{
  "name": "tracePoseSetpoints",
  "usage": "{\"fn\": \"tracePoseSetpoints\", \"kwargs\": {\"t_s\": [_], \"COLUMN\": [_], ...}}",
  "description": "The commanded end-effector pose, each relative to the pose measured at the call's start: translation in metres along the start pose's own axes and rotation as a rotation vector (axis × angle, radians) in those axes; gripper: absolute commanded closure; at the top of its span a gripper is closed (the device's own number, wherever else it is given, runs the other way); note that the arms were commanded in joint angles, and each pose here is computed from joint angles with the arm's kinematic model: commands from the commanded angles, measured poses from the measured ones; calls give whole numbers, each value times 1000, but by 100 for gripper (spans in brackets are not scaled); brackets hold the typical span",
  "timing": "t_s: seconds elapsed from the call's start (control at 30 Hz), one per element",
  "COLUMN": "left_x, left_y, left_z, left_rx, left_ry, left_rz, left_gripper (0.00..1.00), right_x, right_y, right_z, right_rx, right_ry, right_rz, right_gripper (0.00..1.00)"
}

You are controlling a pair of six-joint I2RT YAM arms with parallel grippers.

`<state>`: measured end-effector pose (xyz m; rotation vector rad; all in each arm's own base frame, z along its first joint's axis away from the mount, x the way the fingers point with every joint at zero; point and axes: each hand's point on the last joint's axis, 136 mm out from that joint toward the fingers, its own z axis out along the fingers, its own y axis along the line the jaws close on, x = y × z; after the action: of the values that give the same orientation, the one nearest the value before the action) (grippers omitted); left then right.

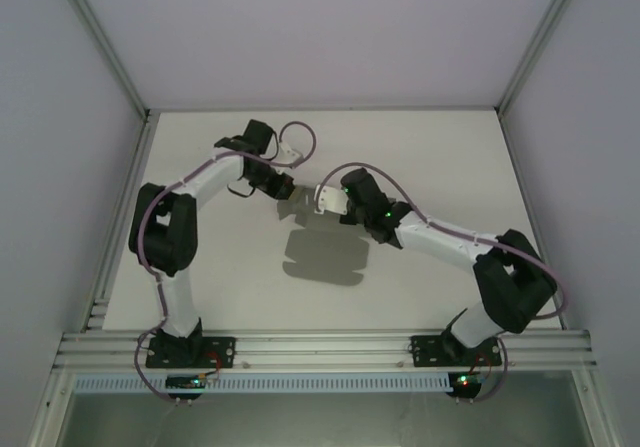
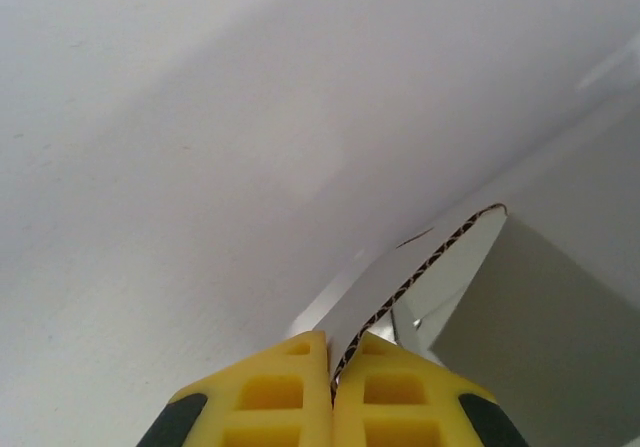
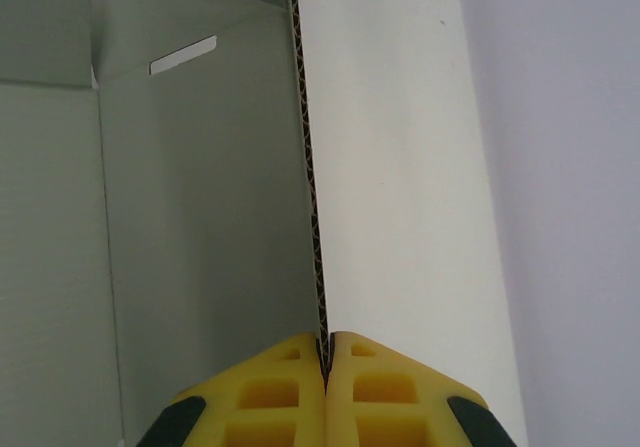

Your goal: Assemble paper box

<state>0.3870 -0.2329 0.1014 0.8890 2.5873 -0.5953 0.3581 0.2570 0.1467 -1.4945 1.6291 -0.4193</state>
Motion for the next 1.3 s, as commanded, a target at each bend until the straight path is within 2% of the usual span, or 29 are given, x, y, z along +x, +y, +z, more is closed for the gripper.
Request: {"fn": "tracePoseSetpoints", "kwargs": {"t_s": [0.0, 0.2, 0.3, 0.4, 0.43, 0.47, 0.53, 0.67, 0.7, 0.77, 0.87, 1.07, 1.13, 1.27], "left_x": [-37, -46, -46, -45, -43, -40, -35, -37, -37, -37, -31, -9, -6, -1], "left_y": [10, 0, 11, 9, 4, 1, -4, -5, -2, 10, 41, 129, 141, 130], "left_z": [-16, -20, -21, -18, -17, -17, -19, -39, -45, -59, -79, -93, -83, -45], "left_rx": [-122, -183, -256, -253, -238, -232, -231, -215, -222, -247, -288, -383, -380, -296], "left_ry": [-129, -167, -168, -148, -138, -130, -138, -227, -245, -276, -313, -380, -379, -309], "left_rz": [-225, -304, -342, -322, -298, -276, -234, -224, -231, -263, -356, -589, -597, -531], "left_gripper": [100, 100, 100, 98, 94, 85, 76, 44, 34, 1, 0, 0, 1, 0], "right_x": [-3, -6, -6, -3, 1, 3, 6, 8, 6, 4, -7, -39, -43, -24], "right_y": [-13, -9, -3, 6, 6, 4, -6, -21, -23, -24, -22, -32, -31, -36], "right_z": [8, 17, 15, 12, 11, 11, 9, 12, 13, 15, 15, 17, 24, 40], "right_rx": [127, 176, 157, 97, 84, 86, 111, 118, 122, 140, 212, 378, 412, 437], "right_ry": [43, 73, 58, 50, 57, 56, 42, 22, 14, -4, -40, -178, -196, -158], "right_rz": [42, 34, 19, -62, -92, -125, -192, -266, -283, -321, -435, -483, -515, -466], "right_gripper": [100, 100, 100, 100, 100, 100, 100, 100, 100, 100, 100, 100, 100, 100]}}
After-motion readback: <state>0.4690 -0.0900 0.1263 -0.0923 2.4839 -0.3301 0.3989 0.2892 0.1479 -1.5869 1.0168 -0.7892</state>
